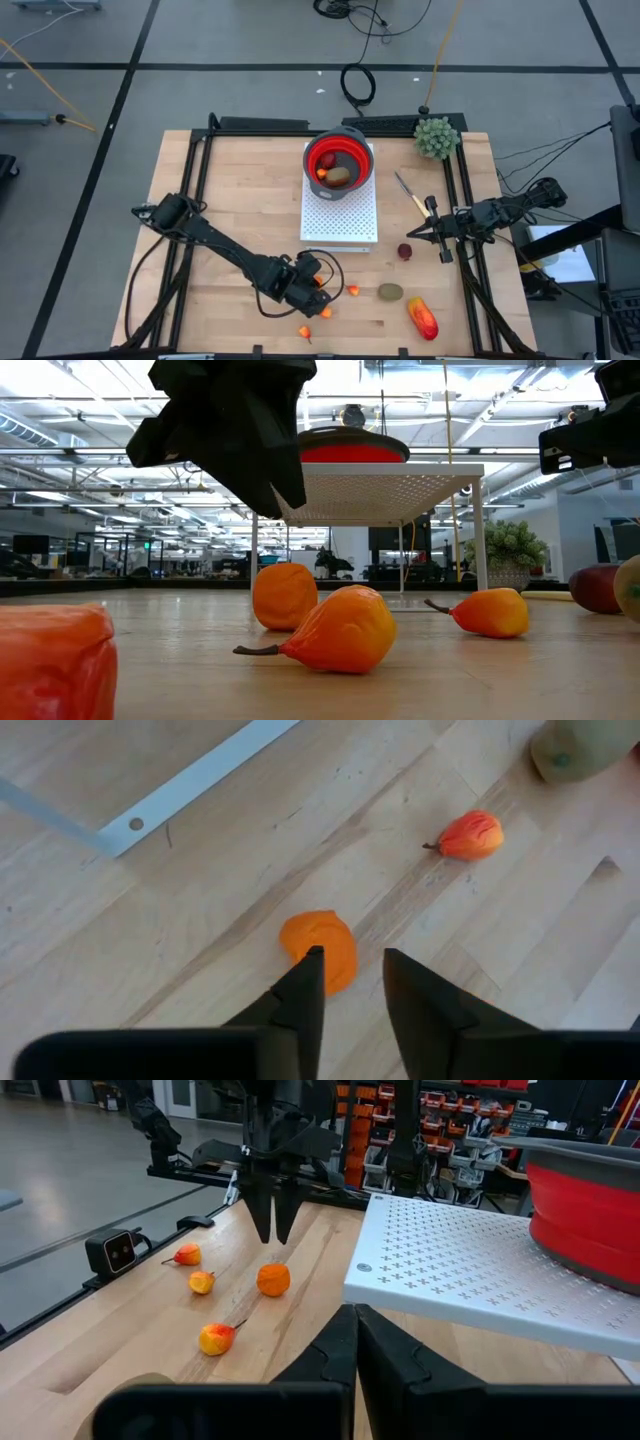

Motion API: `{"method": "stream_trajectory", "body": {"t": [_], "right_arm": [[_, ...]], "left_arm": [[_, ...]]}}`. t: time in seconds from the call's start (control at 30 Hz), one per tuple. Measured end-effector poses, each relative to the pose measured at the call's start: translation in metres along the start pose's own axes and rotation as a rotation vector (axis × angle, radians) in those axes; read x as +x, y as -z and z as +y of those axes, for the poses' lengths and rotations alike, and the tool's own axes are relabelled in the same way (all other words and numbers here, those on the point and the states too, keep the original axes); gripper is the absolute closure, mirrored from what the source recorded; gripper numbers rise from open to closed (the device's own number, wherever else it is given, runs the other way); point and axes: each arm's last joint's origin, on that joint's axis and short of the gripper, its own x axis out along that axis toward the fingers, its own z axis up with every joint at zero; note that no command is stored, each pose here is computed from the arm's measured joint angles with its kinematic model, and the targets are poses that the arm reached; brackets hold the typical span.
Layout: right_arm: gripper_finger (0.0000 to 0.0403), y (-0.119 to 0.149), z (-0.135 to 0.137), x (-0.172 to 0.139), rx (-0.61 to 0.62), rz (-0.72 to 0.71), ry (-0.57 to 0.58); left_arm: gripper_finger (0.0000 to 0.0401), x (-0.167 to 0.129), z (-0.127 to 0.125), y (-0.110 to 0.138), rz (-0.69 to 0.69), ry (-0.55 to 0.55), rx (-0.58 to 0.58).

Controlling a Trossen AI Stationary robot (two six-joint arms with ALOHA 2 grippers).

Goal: Pick & Place Fruit
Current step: Put the orange into the red strainer bowl

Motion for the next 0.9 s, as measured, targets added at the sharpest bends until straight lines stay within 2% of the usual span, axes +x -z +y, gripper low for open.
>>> {"method": "stream_trajectory", "body": {"t": [0.47, 0.63, 0.9], "right_arm": [[0.0403, 0.0001, 0.0, 0.0, 0.0, 0.0, 0.0], [0.0403, 0.0, 0.0, 0.0, 0.0, 0.0, 0.0], [0.0403, 0.0, 0.0, 0.0, 0.0, 0.0, 0.0]], "left_arm": [[0.0174, 0.0, -0.0002, -0.0001, -0.001, 0.002, -0.012], [0.0157, 0.0, -0.0024, -0.0008, -0.008, 0.024, -0.035], [0.0155, 0.003, -0.0041, -0.0001, -0.011, 0.035, -0.042]]}}
